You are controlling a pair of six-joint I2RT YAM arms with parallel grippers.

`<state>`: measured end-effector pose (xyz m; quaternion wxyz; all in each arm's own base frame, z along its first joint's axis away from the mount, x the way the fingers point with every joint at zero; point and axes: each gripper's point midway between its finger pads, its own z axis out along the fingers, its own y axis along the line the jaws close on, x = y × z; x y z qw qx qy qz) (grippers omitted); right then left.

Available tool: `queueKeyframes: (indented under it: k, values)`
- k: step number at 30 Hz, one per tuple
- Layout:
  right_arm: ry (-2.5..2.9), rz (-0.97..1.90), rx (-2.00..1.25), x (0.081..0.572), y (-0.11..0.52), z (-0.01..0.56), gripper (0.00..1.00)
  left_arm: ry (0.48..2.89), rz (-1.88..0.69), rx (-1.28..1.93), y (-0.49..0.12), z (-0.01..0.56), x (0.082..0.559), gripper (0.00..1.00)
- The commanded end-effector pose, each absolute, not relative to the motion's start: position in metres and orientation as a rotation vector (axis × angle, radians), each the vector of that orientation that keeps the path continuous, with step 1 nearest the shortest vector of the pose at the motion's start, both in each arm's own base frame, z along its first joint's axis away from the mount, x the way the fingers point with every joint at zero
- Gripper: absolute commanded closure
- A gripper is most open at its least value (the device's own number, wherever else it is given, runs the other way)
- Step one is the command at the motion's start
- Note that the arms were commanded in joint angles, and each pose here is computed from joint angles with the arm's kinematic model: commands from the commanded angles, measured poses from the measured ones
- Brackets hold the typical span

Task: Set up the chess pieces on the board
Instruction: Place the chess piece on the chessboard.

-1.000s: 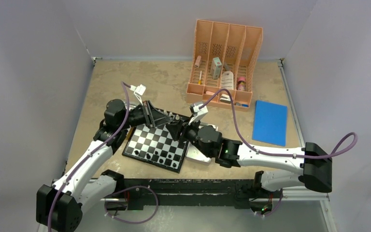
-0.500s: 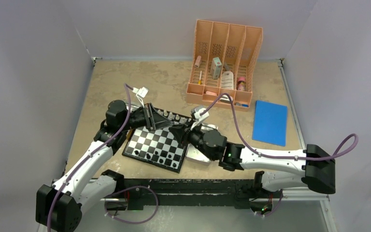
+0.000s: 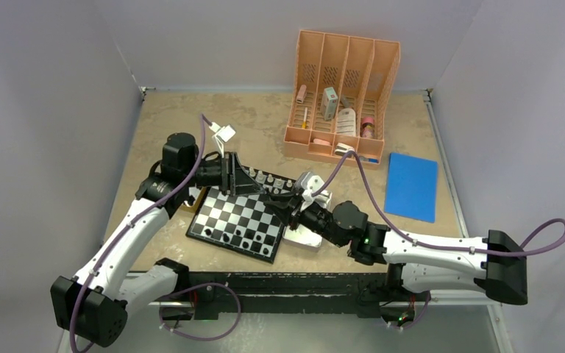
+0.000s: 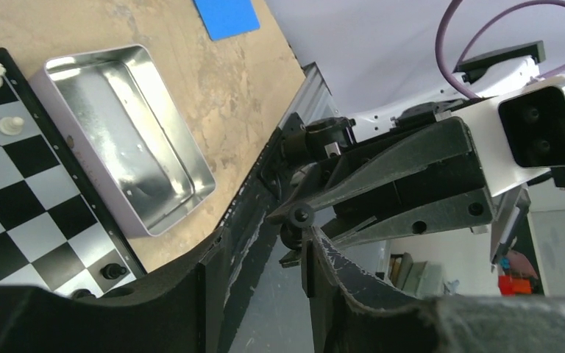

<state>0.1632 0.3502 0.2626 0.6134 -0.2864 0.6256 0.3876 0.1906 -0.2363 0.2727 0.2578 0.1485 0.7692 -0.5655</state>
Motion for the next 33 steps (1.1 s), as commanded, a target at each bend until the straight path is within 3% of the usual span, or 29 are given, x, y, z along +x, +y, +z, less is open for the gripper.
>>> queueKeyframes:
  k: [1, 16, 27, 30, 33]
  values:
    - [1.325, 0.897, -0.770, 0.152, 0.352, 0.276, 0.89, 2.010, -1.592, 0.570, -0.239, 0.296, 0.175, 0.60]
    - [1.304, 0.925, -0.810, 0.145, 0.356, 0.276, 0.90, 2.054, -1.693, 0.616, -0.242, 0.287, 0.167, 0.64]
    - [1.339, 0.909, -0.839, 0.146, 0.359, 0.272, 0.90, 2.045, -1.694, 0.611, -0.242, 0.291, 0.168, 0.82]
    - [1.338, 0.912, -0.843, 0.145, 0.359, 0.272, 0.90, 2.064, -1.687, 0.598, -0.242, 0.287, 0.169, 0.81]
    - [1.339, 0.915, -0.851, 0.143, 0.359, 0.272, 0.90, 2.069, -1.682, 0.591, -0.242, 0.286, 0.170, 0.72]
